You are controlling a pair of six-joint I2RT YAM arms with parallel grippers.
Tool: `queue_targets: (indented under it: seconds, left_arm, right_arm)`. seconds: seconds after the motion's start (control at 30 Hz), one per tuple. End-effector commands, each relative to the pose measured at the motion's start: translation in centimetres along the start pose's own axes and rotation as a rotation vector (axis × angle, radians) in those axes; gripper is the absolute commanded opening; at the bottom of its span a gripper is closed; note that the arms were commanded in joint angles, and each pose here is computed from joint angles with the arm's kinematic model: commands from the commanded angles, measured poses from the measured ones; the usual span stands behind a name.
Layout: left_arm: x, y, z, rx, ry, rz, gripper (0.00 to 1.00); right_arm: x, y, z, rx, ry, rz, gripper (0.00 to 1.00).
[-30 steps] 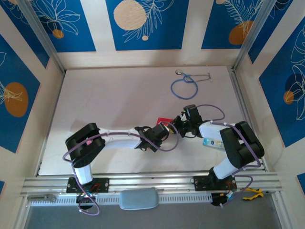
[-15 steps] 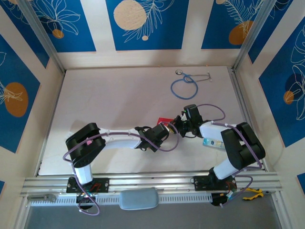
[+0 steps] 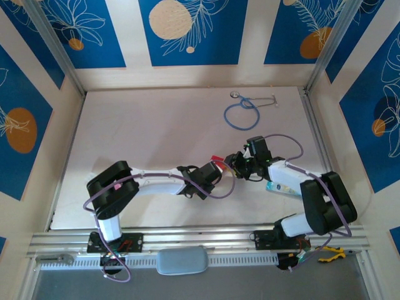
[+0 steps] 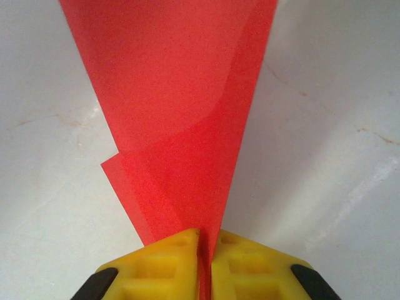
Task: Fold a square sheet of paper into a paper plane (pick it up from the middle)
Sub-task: Fold the wing for the fifth time at the center of the table.
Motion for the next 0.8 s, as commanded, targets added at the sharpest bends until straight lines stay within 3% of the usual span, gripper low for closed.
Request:
queue_targets:
  seconds: [0.0,0.23,0.5,0.77]
  left_arm:
    - [0.4,-0.3,-1.1,-0.004,0.053,0.016,0.12]
    - [0.7,-0.5,-1.5,-0.042,0.129,0.032,0.08]
    - [0.7,-1.3,-1.5,-0.172,0.340,0.015,0.04]
    - [1.5,-0.8,-1.0,-0.277,0.448,0.039,0.05]
  right_arm:
    - [-1.3,0.0,-1.2,-0.016,0.065,-0.013,0.40]
    - [-2.6,0.5,-2.2,-0.004,0.068,-0.028,0.41]
    - [-2.9,1.6,-2.3,-0.023,0.023,0.011,0.41]
    - [-3.2,2.3,-2.2,-0.032,0.006,0.014,0.41]
Point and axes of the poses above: each hand's point on the last joint's axis, 136 mm out from that joint toward the fingers, its own x axis out along the fingers, its own z axis along the line the jaws close on, y = z × x, the point moved 5 cm from there along -x, back along the fingers, and after that the axes turned 1 degree about x, right-handed, at the moved point
